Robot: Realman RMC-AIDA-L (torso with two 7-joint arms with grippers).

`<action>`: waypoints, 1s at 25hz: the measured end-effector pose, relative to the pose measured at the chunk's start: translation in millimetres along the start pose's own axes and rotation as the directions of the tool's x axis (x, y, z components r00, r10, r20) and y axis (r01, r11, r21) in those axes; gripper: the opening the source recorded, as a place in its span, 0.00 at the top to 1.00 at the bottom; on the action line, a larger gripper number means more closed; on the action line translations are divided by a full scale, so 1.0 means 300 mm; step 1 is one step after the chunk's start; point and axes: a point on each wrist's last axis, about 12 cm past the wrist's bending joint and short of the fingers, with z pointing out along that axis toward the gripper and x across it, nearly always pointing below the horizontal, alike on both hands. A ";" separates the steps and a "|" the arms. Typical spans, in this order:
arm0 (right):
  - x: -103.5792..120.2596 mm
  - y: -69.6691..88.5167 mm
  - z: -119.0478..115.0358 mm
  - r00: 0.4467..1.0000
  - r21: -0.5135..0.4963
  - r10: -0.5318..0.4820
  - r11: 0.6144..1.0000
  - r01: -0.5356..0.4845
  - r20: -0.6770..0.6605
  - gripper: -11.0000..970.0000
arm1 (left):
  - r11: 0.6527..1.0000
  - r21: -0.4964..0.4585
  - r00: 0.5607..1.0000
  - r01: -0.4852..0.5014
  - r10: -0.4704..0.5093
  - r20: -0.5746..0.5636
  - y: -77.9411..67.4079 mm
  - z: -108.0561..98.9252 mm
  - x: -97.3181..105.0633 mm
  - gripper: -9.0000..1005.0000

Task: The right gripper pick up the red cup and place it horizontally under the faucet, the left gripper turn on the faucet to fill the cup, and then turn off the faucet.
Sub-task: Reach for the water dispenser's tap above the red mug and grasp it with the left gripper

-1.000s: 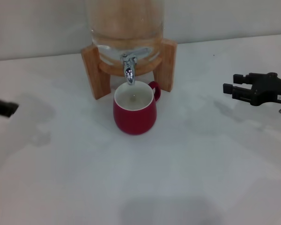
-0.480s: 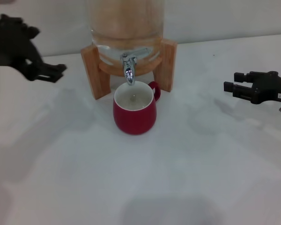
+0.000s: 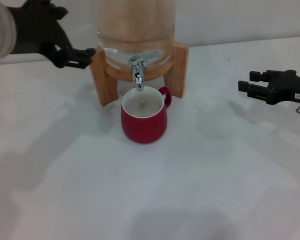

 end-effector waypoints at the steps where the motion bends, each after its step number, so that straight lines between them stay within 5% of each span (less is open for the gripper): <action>1: 0.000 0.000 0.000 1.000 0.000 0.000 1.000 0.000 0.000 0.50 | 1.000 0.008 1.000 -0.002 0.002 0.000 0.000 0.009 -0.006 0.13; 15: 0.008 -0.001 0.003 1.000 0.004 0.011 1.000 -0.011 -0.004 0.50 | 0.968 0.250 1.000 0.004 -0.002 -0.010 -0.052 0.098 -0.126 0.13; 25: 0.009 0.001 0.006 1.000 0.004 0.011 1.000 -0.011 -0.007 0.50 | 0.954 0.297 0.998 0.033 -0.018 -0.054 -0.039 0.143 -0.159 0.13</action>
